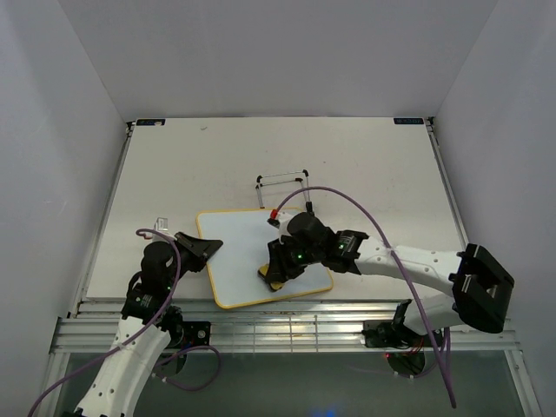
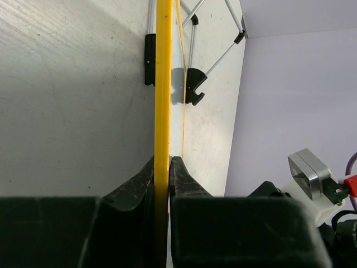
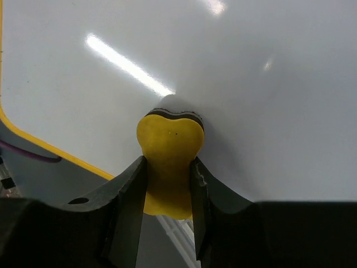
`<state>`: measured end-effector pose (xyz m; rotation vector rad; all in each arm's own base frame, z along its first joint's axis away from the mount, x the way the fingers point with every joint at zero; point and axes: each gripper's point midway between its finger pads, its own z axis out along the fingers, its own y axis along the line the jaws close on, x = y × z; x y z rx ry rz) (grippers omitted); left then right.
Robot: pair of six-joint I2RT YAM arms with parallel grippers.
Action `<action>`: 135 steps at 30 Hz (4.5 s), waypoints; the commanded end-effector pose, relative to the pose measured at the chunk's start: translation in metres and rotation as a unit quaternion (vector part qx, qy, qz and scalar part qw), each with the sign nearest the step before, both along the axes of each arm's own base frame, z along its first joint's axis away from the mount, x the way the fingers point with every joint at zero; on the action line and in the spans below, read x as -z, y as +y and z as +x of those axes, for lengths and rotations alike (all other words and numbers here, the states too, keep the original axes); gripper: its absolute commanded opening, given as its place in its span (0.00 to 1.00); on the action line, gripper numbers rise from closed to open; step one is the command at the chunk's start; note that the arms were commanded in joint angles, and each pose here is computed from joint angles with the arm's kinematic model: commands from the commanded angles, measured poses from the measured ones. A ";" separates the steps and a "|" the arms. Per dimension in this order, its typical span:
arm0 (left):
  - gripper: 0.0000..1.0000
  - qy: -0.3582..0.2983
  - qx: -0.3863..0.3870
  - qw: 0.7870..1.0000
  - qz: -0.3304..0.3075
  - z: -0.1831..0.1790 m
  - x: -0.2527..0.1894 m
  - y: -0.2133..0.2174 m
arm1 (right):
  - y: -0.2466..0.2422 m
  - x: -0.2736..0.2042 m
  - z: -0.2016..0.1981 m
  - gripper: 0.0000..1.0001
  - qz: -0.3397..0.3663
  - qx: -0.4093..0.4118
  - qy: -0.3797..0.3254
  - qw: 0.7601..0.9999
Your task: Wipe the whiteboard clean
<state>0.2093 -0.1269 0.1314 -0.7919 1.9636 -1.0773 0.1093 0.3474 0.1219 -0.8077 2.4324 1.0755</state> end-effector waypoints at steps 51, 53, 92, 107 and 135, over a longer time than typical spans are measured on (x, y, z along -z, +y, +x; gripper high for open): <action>0.00 -0.105 0.132 0.986 -0.012 -0.023 -0.094 -0.031 | -0.301 0.084 0.144 0.73 -0.227 0.442 0.031 0.867; 0.00 -0.109 0.132 0.985 -0.019 -0.023 -0.100 -0.032 | -0.303 0.078 0.145 0.74 -0.226 0.445 0.026 0.866; 0.00 -0.504 0.208 0.838 -0.009 0.137 -0.265 -0.096 | -0.279 -0.070 0.117 0.85 -0.054 0.411 -0.175 0.893; 0.00 -0.551 0.200 0.809 0.027 0.207 -0.236 -0.094 | -0.272 -0.065 0.108 0.84 -0.048 0.387 -0.170 0.905; 0.00 -0.527 0.287 0.798 0.064 0.238 -0.129 -0.074 | -0.265 -0.076 0.109 0.83 -0.038 0.359 -0.180 0.915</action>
